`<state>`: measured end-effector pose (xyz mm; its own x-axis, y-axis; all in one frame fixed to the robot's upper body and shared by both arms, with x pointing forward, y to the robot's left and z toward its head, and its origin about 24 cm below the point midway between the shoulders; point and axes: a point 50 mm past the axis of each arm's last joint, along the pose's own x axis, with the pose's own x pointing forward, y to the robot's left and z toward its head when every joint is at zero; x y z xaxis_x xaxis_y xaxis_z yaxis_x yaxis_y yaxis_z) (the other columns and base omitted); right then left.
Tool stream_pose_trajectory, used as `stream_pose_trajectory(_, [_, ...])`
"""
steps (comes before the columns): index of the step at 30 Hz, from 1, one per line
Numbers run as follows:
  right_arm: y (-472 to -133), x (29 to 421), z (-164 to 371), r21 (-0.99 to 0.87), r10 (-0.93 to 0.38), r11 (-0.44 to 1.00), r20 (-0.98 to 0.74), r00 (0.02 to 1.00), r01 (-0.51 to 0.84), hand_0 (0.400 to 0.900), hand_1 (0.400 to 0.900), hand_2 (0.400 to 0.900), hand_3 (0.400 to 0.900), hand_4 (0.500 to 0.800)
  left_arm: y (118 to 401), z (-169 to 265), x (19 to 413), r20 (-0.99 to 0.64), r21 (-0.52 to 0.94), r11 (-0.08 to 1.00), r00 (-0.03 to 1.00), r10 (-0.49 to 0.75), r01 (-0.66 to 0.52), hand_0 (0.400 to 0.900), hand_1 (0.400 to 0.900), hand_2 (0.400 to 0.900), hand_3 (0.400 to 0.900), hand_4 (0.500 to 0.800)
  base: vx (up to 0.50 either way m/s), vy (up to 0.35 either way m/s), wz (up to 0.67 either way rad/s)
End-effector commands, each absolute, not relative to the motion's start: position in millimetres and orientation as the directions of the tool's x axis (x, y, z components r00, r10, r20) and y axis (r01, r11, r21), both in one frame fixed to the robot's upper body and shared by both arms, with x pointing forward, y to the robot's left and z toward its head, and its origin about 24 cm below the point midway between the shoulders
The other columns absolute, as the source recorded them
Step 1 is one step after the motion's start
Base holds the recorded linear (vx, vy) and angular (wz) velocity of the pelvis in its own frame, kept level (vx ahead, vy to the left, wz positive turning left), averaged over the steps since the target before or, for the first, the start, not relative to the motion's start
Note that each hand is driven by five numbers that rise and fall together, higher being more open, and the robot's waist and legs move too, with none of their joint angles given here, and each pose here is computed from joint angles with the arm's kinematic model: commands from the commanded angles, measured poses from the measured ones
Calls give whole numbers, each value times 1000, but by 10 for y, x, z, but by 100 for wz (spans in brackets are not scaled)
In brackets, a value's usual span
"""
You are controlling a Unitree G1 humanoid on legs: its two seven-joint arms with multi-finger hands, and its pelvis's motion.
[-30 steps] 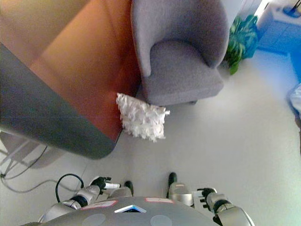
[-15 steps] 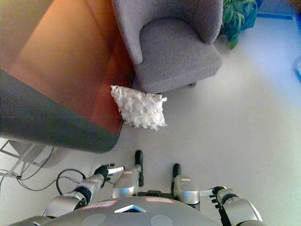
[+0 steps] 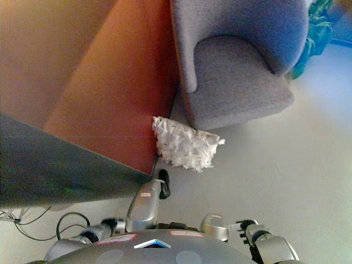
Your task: Pick up the pillow and put it on the sofa.
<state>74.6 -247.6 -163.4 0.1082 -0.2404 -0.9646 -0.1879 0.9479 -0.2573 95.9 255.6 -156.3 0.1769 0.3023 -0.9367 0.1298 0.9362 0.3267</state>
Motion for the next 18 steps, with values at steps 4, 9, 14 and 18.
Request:
stream_pose_trajectory(4, [-2649, 1405, -1398, -350, -262, 925, -871, 415, -149, 900, 900, 900, 900, 800, 2815, -1335, 1428, -854, 453, 882, 346, 388, 129, 900, 900, 900, 900, 800, 53, -228, 54])
stream_pose_trajectory(9, [-2605, 1603, -1330, -425, -309, 895, -813, 494, -139, 900, 900, 900, 900, 800, 2632, -1416, 1376, -867, 397, 913, 364, 339, 94, 900, 900, 900, 900, 800, 321, -288, 88])
stream_pose_trajectory(14, [-2527, 1552, -1370, -434, -303, 878, -829, 469, -200, 900, 900, 900, 900, 800, 2601, -1512, 1094, -891, 380, 921, 302, 338, 91, 900, 900, 900, 900, 800, 349, -270, 42])
stream_pose_trajectory(18, [-2534, 1823, -1254, -437, -305, 888, -793, 527, -144, 900, 900, 900, 900, 800, 2507, -1532, 1133, -899, 361, 918, 322, 297, 163, 900, 900, 900, 900, 800, 107, -136, 23])
